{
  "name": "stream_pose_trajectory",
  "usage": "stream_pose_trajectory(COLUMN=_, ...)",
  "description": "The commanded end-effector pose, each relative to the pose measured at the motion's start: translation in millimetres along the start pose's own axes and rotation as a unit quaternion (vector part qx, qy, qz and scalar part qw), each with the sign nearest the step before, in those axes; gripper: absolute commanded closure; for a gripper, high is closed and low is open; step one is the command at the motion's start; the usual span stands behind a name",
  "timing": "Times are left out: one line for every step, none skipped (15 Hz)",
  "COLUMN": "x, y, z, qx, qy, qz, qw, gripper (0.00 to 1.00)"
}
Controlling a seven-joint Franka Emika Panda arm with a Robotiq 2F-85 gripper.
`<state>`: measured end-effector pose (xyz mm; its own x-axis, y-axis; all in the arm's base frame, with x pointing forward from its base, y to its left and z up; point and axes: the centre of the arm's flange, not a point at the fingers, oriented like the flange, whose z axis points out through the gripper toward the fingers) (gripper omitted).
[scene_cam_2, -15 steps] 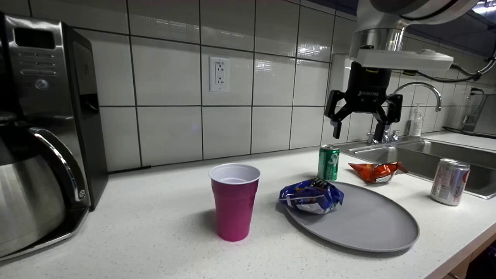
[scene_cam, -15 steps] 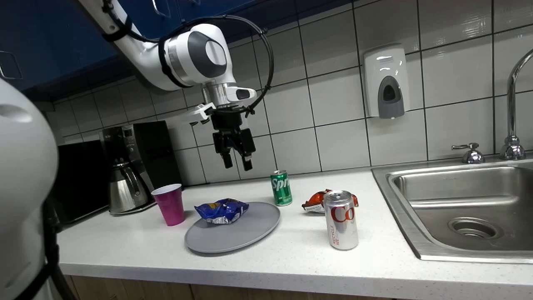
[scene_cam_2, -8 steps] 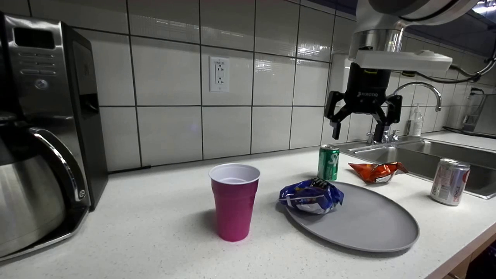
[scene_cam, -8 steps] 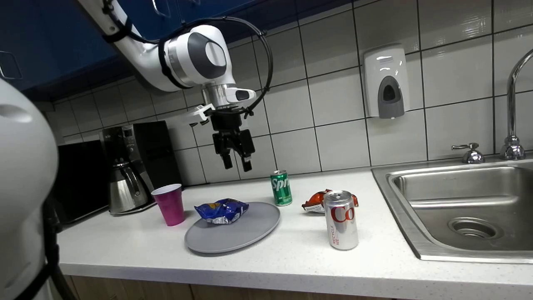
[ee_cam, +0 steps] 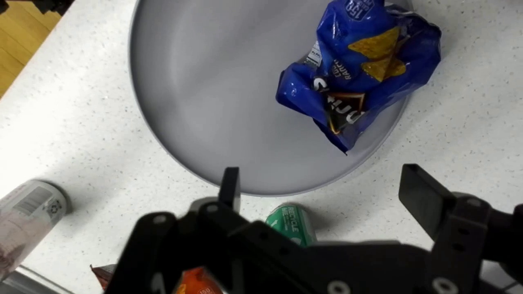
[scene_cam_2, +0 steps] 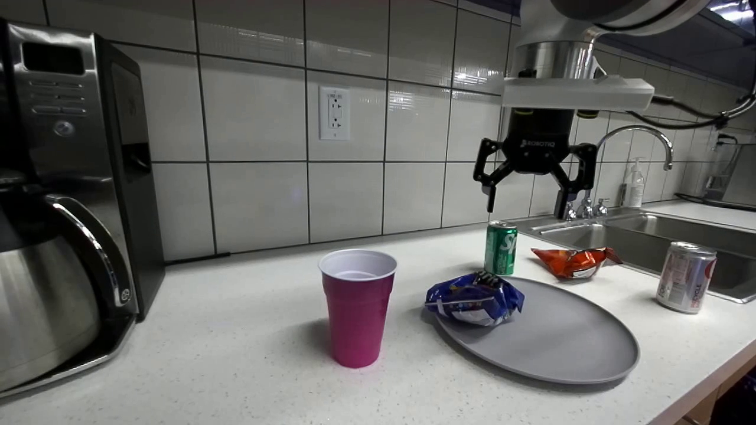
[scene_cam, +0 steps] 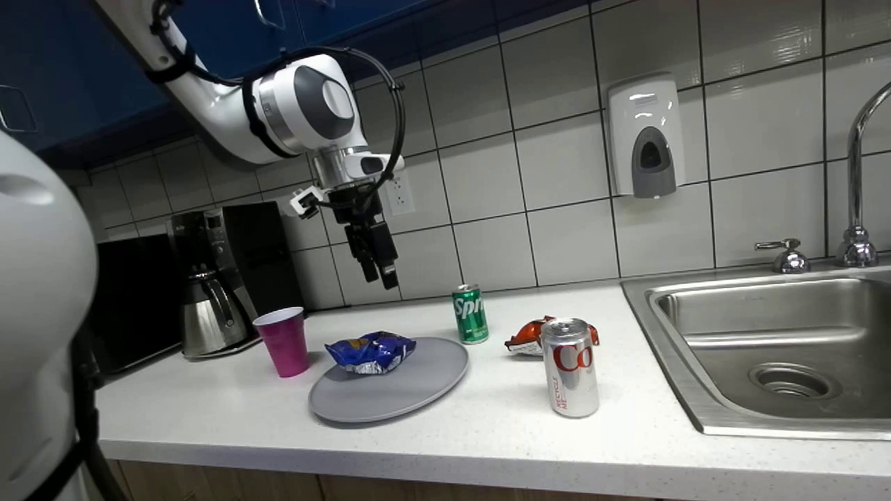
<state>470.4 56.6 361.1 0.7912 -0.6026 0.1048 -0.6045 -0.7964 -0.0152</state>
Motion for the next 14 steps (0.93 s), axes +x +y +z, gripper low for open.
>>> stream_pose_trajectory(x=-12, y=-19, z=9, qx=-0.010, qy=0.016, qz=0.055, qw=0.9983, gripper=0.00)
stream_pose_trajectory(x=-14, y=-23, z=12, qx=-0.012, qy=0.018, qz=0.070, qw=0.9973, gripper=0.00)
stream_pose_trajectory(x=-16, y=-26, z=16, qx=-0.015, qy=0.018, qz=0.085, qw=0.9961, gripper=0.00)
stream_pose_trajectory(x=-18, y=-31, z=20, qx=-0.019, qy=0.021, qz=0.100, qw=0.9945, gripper=0.00)
stream_pose_trajectory(x=-20, y=-34, z=24, qx=-0.022, qy=0.021, qz=0.111, qw=0.9934, gripper=0.00)
stream_pose_trajectory(x=-21, y=-38, z=28, qx=-0.023, qy=0.022, qz=0.122, qw=0.9920, gripper=0.00)
stream_pose_trajectory(x=-22, y=-40, z=32, qx=-0.025, qy=0.023, qz=0.131, qw=0.9908, gripper=0.00)
stream_pose_trajectory(x=-23, y=-43, z=35, qx=-0.025, qy=0.024, qz=0.141, qw=0.9894, gripper=0.00)
stream_pose_trajectory(x=-24, y=-46, z=39, qx=-0.027, qy=0.027, qz=0.150, qw=0.9879, gripper=0.00)
stream_pose_trajectory(x=-25, y=-49, z=43, qx=-0.031, qy=0.028, qz=0.158, qw=0.9866, gripper=0.00)
stream_pose_trajectory(x=-26, y=-52, z=47, qx=-0.033, qy=0.026, qz=0.161, qw=0.9860, gripper=0.00)
stream_pose_trajectory(x=-27, y=-55, z=52, qx=-0.035, qy=0.024, qz=0.165, qw=0.9853, gripper=0.00)
stream_pose_trajectory(x=-28, y=-58, z=56, qx=-0.038, qy=0.024, qz=0.169, qw=0.9846, gripper=0.00)
stream_pose_trajectory(x=-30, y=-61, z=59, qx=-0.040, qy=0.023, qz=0.172, qw=0.9840, gripper=0.00)
